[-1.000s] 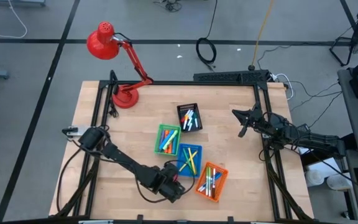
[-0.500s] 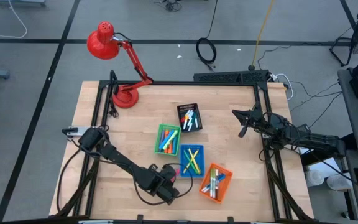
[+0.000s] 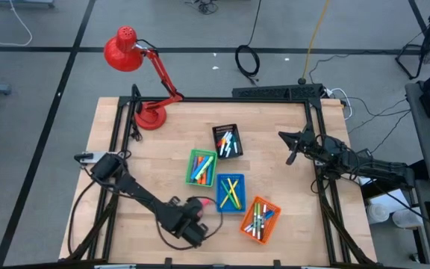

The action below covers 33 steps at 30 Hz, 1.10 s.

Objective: Pick & Place Markers
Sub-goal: Put the pink highlighter into the green basket

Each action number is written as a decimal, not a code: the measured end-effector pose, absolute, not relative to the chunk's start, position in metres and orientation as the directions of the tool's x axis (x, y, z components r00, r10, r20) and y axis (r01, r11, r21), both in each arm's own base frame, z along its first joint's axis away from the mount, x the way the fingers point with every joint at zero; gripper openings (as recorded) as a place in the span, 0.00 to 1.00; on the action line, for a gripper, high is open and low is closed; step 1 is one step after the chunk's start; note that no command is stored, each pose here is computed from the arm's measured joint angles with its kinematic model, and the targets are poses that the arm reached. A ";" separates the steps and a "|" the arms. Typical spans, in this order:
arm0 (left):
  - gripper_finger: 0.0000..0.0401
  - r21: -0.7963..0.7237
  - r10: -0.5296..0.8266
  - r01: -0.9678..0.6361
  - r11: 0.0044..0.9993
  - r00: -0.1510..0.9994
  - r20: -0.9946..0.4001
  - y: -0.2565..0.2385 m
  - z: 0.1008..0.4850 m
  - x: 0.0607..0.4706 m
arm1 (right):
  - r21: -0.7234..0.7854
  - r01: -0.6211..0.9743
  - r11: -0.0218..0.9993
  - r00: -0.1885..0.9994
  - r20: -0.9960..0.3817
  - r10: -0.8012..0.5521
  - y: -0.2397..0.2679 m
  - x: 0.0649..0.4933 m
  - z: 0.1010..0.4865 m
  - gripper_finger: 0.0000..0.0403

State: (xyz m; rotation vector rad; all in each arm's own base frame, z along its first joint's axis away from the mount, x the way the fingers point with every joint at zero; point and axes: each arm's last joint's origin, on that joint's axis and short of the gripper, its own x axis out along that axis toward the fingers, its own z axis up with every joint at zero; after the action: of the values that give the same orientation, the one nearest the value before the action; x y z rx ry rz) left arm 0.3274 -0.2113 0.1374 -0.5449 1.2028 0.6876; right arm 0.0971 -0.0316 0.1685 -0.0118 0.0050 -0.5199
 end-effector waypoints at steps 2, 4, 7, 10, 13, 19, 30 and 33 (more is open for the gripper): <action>0.18 0.002 0.226 -0.732 0.681 0.209 -0.951 -0.211 0.148 0.319 | -0.012 0.497 0.868 0.868 -0.001 -0.497 -0.032 0.097 0.169 0.00; 0.18 -0.041 0.244 -0.728 0.684 0.281 -0.928 -0.214 0.167 0.314 | -0.013 0.497 0.867 0.867 -0.002 -0.497 -0.032 0.097 0.169 0.00; 0.18 -0.101 0.281 -0.718 0.688 0.392 -0.876 -0.214 0.194 0.309 | -0.013 0.497 0.868 0.868 -0.003 -0.497 -0.032 0.097 0.168 0.00; 0.18 -0.106 0.331 -0.702 0.704 0.456 -0.826 -0.208 0.211 0.305 | -0.013 0.496 0.868 0.868 -0.003 -0.497 -0.032 0.097 0.168 0.00; 0.18 -0.118 0.348 -0.719 0.685 0.466 -0.813 -0.192 0.232 0.303 | -0.013 0.497 0.868 0.868 -0.002 -0.497 -0.032 0.097 0.168 0.00; 0.18 0.023 0.398 -0.739 0.673 0.336 -0.853 -0.145 0.238 0.313 | -0.013 0.497 0.868 0.868 -0.002 -0.497 -0.032 0.097 0.169 0.00; 0.17 0.051 0.343 -0.760 0.648 0.232 -0.910 -0.069 0.237 0.340 | -0.013 0.497 0.868 0.868 -0.003 -0.497 -0.032 0.097 0.168 0.00; 0.17 0.051 0.320 -0.771 0.634 0.203 -0.925 -0.057 0.228 0.340 | -0.013 0.497 0.868 0.868 -0.002 -0.497 -0.032 0.097 0.169 0.00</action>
State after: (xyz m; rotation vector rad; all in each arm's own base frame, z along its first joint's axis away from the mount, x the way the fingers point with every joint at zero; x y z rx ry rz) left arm 0.3404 -0.0567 0.2281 -0.4807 1.1252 0.8038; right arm 0.0972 -0.0315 0.1685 -0.0118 0.0054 -0.5197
